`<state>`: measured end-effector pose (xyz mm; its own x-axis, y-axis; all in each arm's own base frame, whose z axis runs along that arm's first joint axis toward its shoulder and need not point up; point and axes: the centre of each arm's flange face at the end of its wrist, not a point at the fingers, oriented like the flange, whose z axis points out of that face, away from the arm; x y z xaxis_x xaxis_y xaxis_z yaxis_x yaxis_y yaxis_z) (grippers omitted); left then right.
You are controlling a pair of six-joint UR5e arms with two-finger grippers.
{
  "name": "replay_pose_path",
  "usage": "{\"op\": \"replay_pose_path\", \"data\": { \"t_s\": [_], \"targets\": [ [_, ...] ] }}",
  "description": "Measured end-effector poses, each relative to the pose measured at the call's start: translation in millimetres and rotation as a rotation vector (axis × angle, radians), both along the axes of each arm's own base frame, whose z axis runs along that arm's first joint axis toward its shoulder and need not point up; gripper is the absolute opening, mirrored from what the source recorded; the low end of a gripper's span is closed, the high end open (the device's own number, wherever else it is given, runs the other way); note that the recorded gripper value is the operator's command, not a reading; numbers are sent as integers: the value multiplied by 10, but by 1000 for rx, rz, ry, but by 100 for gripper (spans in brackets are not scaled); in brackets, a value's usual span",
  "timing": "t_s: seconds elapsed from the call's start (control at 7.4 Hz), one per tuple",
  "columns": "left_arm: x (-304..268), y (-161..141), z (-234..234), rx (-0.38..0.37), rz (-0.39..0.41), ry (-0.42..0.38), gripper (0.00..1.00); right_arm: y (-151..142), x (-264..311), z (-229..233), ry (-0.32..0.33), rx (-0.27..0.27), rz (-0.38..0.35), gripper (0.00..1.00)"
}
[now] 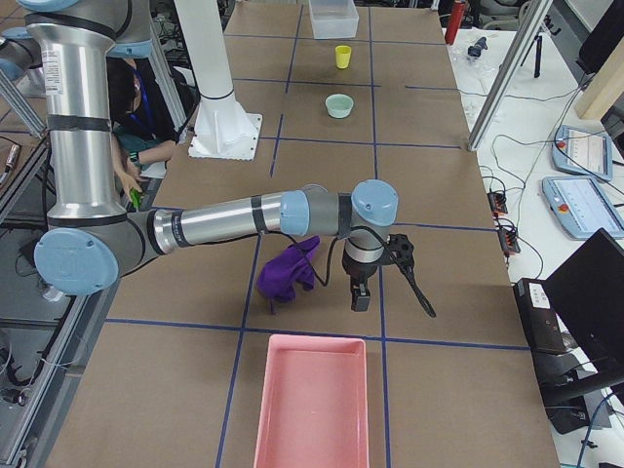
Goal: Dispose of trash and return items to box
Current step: 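Reach the left gripper down to the yellow cup and grasp it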
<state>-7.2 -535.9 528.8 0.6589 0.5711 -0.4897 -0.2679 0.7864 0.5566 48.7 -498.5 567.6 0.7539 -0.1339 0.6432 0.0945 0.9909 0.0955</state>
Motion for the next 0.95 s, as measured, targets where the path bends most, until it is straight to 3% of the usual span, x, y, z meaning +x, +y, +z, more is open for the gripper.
{"op": "replay_pose_path", "data": {
  "t_s": [0.27,0.41,0.68,0.81,0.95],
  "targets": [
    [70,-188,-296,174,-37,53,100,-110,-27,-103,-13,52,78,100],
    [100,-203,-335,215,-101,113,100,-131,-40,-85,-22,89,103,100],
    [549,-36,-323,194,-190,246,100,-155,-61,-26,-34,126,112,100],
    [915,77,-206,137,-245,255,99,-162,-73,-29,-38,133,111,100],
    [1262,213,-93,58,-330,262,80,-162,-79,-31,-42,134,111,100]
  ]
}}
